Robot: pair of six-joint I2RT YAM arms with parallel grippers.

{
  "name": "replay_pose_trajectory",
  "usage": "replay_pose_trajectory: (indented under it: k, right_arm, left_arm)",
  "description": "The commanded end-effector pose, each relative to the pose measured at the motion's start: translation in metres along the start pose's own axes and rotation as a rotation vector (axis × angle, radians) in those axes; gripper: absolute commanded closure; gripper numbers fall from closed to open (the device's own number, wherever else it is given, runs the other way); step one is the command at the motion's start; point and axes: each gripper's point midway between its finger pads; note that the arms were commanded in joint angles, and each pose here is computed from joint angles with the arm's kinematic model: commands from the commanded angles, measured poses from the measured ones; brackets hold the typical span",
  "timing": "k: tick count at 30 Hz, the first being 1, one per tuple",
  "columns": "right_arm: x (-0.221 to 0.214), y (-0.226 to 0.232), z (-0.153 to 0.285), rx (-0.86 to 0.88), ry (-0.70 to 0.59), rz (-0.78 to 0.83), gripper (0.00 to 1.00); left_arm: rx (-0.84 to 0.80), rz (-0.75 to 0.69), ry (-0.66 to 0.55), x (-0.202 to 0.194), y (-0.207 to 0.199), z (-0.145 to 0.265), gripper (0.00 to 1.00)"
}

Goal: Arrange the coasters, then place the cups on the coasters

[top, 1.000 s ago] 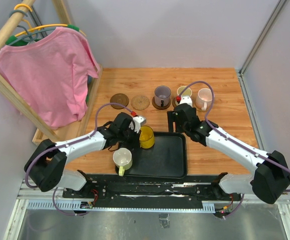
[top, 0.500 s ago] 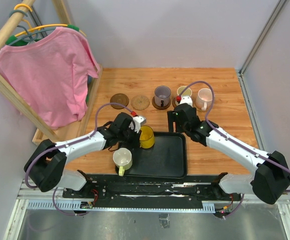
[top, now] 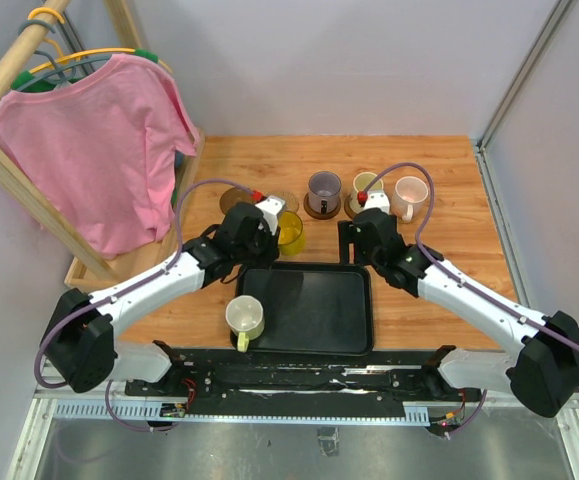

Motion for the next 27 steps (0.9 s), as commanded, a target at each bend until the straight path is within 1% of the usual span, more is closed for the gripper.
replay_pose_trajectory:
  k: [1,4,9,14,18,23,27]
  right_arm:
    - [-0.003,-0.003,0.003,-0.016,-0.016,0.018,0.19]
    - [-0.004,-0.005,0.004,-0.017,-0.015,0.030,0.19]
    - [-0.001,-0.007,0.008,-0.021,-0.022,0.043,0.19]
    - [0.005,-0.011,0.013,-0.024,-0.056,0.056,0.19]
    - [0.010,-0.010,0.016,-0.007,-0.079,0.058,0.20]
    - [0.012,-0.012,0.018,-0.008,-0.091,0.058,0.20]
    - [0.014,-0.011,0.020,-0.004,-0.099,0.054,0.20]
  left_arm:
    - [0.193,0.026,-0.216,0.075,0.030,0.016,0.99]
    - [0.282,0.034,-0.228,0.088,0.046,0.011,1.00]
    - [0.343,0.114,-0.234,0.104,0.075,-0.004,0.99]
    - [0.349,0.188,-0.256,0.112,0.094,-0.023,1.00]
    - [0.366,0.215,-0.255,0.119,0.106,-0.039,1.00]
    - [0.363,0.216,-0.228,0.130,0.113,-0.063,0.99]
    - [0.359,0.224,-0.174,0.135,0.121,-0.078,1.00]
Point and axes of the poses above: each gripper's point midway between its finger pads, its own z axis back along the fingers, its own y axis along the line the jaws close on, x = y × z, and after that the axes turned 4 degrees about -z, right-handed
